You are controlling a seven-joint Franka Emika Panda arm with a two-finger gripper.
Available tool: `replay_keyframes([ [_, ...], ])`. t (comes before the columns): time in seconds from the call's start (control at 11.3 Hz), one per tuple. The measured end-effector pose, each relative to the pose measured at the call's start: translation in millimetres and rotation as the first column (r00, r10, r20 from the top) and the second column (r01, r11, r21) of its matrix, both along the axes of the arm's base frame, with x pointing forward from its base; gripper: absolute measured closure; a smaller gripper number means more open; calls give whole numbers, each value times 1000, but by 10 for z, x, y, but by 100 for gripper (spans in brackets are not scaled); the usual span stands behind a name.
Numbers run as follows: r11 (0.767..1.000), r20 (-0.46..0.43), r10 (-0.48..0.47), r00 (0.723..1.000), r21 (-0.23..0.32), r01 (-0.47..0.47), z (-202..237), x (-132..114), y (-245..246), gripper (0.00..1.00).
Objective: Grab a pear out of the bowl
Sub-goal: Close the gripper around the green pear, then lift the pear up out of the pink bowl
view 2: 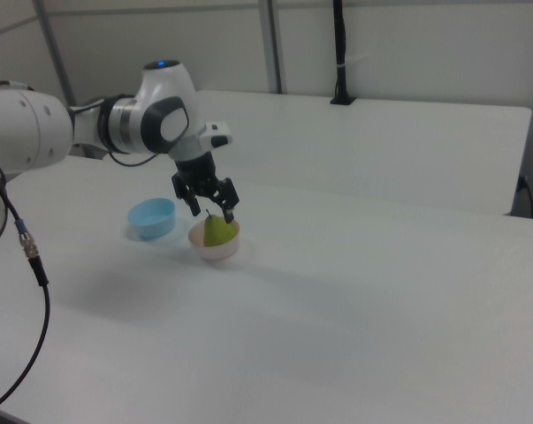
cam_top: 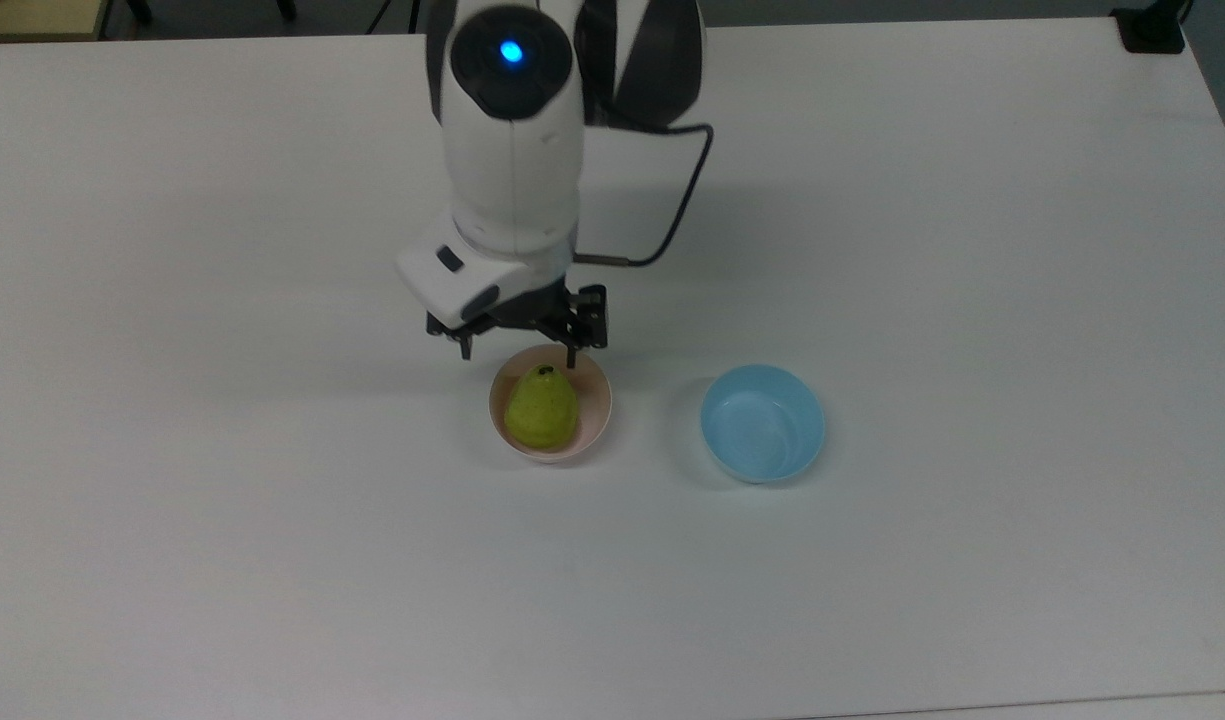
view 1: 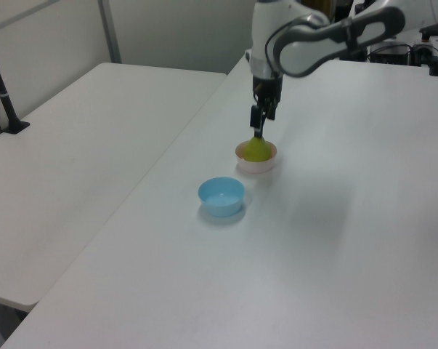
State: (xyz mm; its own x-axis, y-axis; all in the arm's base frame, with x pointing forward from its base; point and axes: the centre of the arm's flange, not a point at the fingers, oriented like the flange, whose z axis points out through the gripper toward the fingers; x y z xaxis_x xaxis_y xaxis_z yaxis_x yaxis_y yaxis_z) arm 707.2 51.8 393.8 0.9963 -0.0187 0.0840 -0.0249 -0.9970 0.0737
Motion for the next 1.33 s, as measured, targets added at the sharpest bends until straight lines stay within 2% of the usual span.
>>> replay_keyframes([
  [0.27,1000,15,23,1000,-9,-23,-384,90,197,0],
  [0.44,1000,37,21,999,-10,-21,-553,135,293,4],
  [0.53,1000,43,25,999,-13,-24,-586,146,312,17],
  [0.62,999,47,28,999,-19,-27,-574,152,309,25],
  [0.8,999,52,30,998,-23,-29,-543,160,306,38],
  [0.89,999,52,30,998,-23,-29,-547,160,307,38],
  [1.06,1000,74,25,997,-19,-23,-417,181,311,38],
  [1.15,1000,96,19,995,-12,-18,-206,181,314,38],
  [1.33,1000,78,4,997,-1,-4,338,36,257,38],
])
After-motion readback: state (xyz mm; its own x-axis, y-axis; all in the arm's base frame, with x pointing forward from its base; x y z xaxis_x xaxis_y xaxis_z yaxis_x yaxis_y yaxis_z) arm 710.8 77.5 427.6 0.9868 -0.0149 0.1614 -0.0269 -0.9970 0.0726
